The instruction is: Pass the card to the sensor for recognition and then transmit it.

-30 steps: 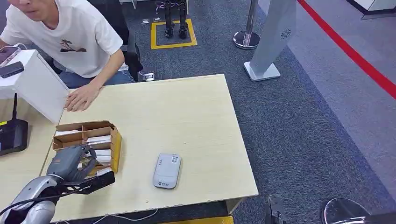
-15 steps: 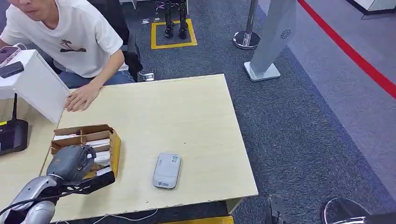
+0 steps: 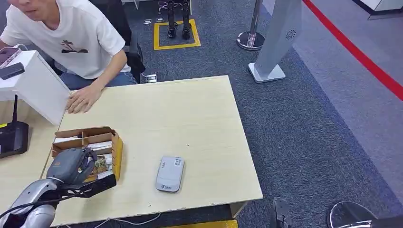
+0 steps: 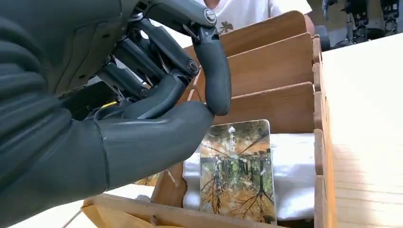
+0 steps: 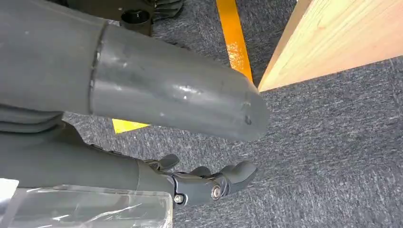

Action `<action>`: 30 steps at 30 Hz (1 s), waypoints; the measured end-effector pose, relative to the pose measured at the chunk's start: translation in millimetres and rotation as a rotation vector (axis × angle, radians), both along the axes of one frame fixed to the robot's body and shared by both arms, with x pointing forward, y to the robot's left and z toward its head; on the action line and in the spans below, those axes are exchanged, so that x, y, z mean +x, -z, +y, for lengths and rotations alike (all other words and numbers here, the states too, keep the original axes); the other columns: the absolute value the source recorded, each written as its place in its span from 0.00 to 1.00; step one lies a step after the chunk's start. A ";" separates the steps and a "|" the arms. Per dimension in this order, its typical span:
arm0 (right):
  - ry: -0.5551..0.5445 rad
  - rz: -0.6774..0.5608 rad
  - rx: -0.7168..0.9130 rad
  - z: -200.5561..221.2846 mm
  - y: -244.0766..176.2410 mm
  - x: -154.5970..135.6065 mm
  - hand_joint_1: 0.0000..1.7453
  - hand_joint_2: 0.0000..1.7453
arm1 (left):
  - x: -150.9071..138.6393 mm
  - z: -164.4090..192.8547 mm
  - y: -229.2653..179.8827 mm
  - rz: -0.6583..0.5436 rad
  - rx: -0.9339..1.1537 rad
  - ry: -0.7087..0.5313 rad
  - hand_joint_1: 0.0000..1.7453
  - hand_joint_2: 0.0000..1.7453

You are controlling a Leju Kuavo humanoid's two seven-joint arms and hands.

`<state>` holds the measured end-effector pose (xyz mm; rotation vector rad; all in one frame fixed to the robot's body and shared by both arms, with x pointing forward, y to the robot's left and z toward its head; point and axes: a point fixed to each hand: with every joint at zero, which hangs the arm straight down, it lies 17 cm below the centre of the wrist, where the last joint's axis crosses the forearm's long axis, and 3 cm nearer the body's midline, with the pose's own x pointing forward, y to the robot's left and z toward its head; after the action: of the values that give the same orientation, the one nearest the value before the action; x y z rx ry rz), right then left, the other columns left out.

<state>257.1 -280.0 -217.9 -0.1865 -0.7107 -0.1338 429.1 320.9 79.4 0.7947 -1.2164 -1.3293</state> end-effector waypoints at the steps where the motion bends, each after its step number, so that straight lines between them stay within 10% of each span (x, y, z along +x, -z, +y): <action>1: 0.000 0.000 0.000 0.0 0.0 0.0 0.00 0.00 | 0.0 -0.1 -0.2 -0.001 0.000 0.000 1.00 1.00; 14: 0.003 -0.009 0.002 0.0 -0.4 -0.6 0.00 0.00 | -0.9 -7.3 -12.9 -0.066 -0.010 0.000 1.00 1.00; 15: 0.003 -0.009 0.002 0.1 -0.2 -1.4 0.00 0.00 | -1.9 -7.8 -14.0 -0.075 -0.007 0.000 0.00 1.00; 16: 0.004 -0.009 0.002 0.0 0.0 -2.2 0.00 0.00 | -2.8 -8.6 -15.7 -0.086 -0.006 0.000 0.00 1.00; 17: 0.006 -0.010 0.003 -0.2 0.1 -2.9 0.00 0.00 | -3.3 -9.3 -17.9 -0.096 -0.006 -0.001 0.00 0.00; 30: 0.024 -0.017 0.007 -1.7 2.1 -10.9 0.00 0.00 | -35.2 -61.1 -41.9 -0.233 -0.155 0.046 0.00 0.00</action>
<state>246.2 -281.7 -219.9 -0.1871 -0.7245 -0.1612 394.0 259.8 121.3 0.8302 -1.5106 -1.1859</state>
